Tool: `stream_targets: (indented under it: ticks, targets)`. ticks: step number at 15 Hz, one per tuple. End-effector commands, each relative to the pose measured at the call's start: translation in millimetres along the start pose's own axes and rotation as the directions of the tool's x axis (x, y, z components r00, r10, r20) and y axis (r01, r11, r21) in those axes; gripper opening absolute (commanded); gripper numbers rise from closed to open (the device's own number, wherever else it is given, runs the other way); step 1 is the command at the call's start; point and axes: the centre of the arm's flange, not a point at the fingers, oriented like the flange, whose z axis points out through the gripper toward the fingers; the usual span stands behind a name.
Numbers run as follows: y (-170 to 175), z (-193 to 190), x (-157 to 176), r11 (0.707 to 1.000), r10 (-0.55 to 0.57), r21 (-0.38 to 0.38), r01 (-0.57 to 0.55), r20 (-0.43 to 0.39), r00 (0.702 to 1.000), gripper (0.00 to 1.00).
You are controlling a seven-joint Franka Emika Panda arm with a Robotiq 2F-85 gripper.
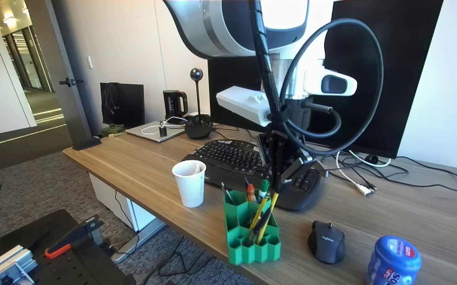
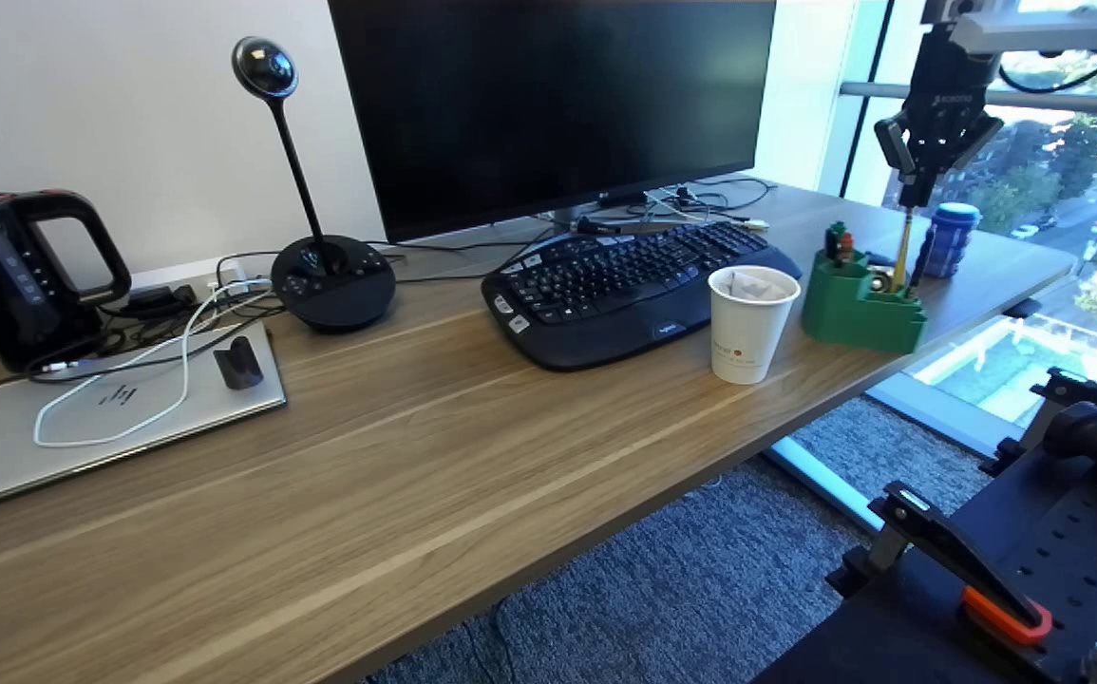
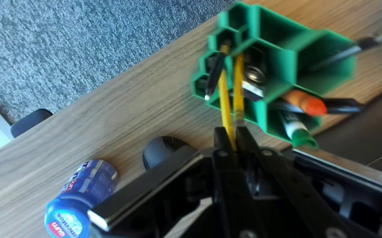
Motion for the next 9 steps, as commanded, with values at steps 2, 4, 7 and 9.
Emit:
stream_targets:
  ticks: [2,4,7,9]
  targets:
    - [-1.1,-1.0,5.5,1.0,0.003,-0.01,-0.003,-0.009,1.0,0.02]
    - [-1.8,-2.4,4.3,1.0,-0.003,-0.007,0.003,-0.012,1.0,0.02]
    - [-2.6,-4.4,3.4,1.0,-0.003,-0.005,0.003,-0.019,1.0,0.02]
    - [-3.3,-5.6,3.8,1.0,-0.003,-0.005,0.003,-0.026,1.0,0.02]
